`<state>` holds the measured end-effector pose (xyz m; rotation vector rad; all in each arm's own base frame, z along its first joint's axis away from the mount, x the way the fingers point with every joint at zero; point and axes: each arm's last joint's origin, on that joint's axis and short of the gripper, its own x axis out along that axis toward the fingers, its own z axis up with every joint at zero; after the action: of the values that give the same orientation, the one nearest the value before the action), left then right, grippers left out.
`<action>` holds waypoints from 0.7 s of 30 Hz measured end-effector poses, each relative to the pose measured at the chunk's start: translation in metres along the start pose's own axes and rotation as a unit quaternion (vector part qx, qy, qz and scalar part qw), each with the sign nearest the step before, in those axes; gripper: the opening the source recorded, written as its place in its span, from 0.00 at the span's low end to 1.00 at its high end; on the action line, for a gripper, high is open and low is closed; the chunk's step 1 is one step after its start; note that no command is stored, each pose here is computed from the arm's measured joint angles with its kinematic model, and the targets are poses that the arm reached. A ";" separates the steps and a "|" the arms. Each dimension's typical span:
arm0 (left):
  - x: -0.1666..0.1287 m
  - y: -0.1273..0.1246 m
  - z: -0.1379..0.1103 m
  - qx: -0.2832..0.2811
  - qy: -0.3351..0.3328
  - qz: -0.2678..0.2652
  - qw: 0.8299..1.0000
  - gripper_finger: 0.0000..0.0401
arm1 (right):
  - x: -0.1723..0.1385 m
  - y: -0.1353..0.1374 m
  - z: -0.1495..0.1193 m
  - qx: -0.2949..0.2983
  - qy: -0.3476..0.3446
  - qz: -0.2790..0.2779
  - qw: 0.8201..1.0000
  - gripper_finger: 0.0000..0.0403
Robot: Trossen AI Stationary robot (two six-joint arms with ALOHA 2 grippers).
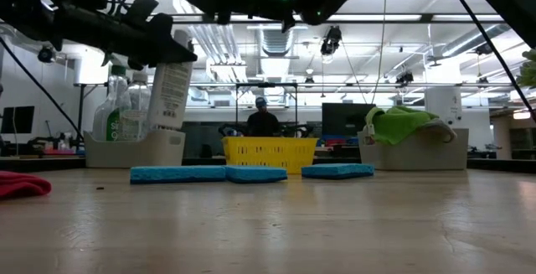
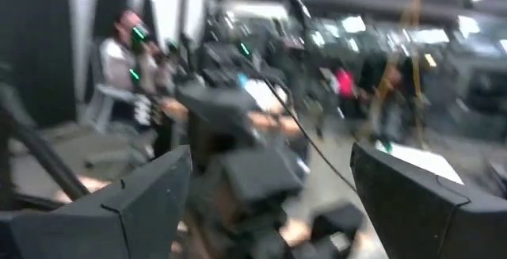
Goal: Pick & Place Kitchen Items
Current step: Put the white plastic restorer bottle into the left gray bin
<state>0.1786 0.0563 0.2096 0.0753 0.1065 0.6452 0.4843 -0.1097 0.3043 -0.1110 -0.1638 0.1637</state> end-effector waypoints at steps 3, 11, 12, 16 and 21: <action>0.000 0.001 0.001 0.002 -0.003 0.011 1.000 0.31 | -0.005 0.008 -0.006 -0.004 -0.045 0.037 0.998 0.85; 0.001 0.005 0.003 -0.002 -0.011 0.049 0.999 0.32 | -0.060 0.036 -0.026 -0.022 -0.116 0.053 0.992 0.85; 0.001 0.006 0.003 -0.002 -0.013 0.057 0.998 0.32 | -0.070 0.040 -0.025 -0.025 -0.123 0.050 0.991 0.85; 0.002 0.013 0.007 -0.005 -0.030 0.097 0.995 0.32 | -0.114 0.055 -0.011 -0.034 -0.125 0.021 0.991 0.85; 0.004 0.026 0.012 -0.018 -0.056 0.138 0.989 0.32 | -0.162 0.079 0.003 -0.036 -0.108 0.002 0.993 0.85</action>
<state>0.1681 0.0793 0.2238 0.0933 -0.0251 0.9184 0.3139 -0.0599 0.2725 -0.1663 -0.3857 0.1727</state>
